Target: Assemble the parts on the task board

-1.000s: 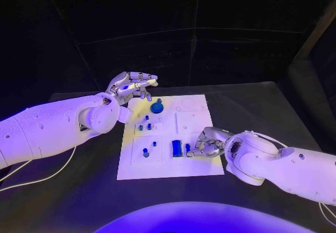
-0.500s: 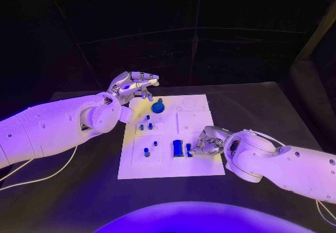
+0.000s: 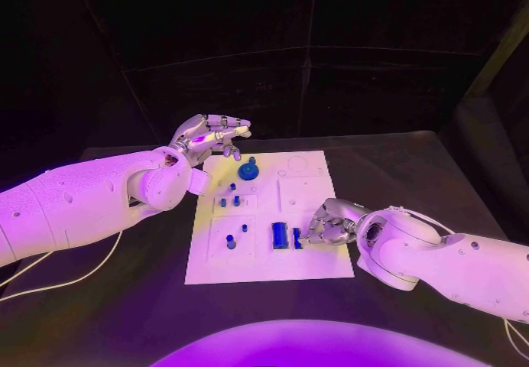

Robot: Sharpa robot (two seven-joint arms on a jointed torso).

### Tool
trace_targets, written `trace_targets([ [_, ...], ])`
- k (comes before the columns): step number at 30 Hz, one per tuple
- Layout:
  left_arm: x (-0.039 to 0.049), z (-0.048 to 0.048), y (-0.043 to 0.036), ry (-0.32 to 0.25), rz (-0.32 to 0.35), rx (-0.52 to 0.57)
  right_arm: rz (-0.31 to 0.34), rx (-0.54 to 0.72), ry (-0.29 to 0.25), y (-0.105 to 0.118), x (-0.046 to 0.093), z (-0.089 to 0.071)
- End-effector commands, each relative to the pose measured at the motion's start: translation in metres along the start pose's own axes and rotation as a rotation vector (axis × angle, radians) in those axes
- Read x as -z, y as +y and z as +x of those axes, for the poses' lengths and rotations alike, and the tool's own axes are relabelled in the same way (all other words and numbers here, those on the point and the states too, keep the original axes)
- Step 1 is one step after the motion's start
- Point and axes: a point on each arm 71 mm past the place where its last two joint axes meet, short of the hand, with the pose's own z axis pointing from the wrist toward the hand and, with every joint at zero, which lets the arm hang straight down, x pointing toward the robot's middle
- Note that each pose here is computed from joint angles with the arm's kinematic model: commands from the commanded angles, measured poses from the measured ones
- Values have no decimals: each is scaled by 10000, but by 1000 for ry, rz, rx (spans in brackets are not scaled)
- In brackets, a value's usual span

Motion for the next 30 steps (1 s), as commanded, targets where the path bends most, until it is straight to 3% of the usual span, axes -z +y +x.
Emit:
trace_targets([
  [1,-2,-2,-6,5,-1,19,-148,-189,-15,33,27,-59],
  [7,-15,-46,13,-25,-17,83,-243,-496,-53,-158,-24,-287],
  [13,-38,-136,61,-56,-15,102,-283,-728,-137,-403,-231,-631],
  [22,-46,-360,206,-132,14,86,-315,-839,-284,-670,-560,-1030],
  [30,-80,-444,309,-189,23,89,-336,-869,-327,-686,-742,-1124],
])
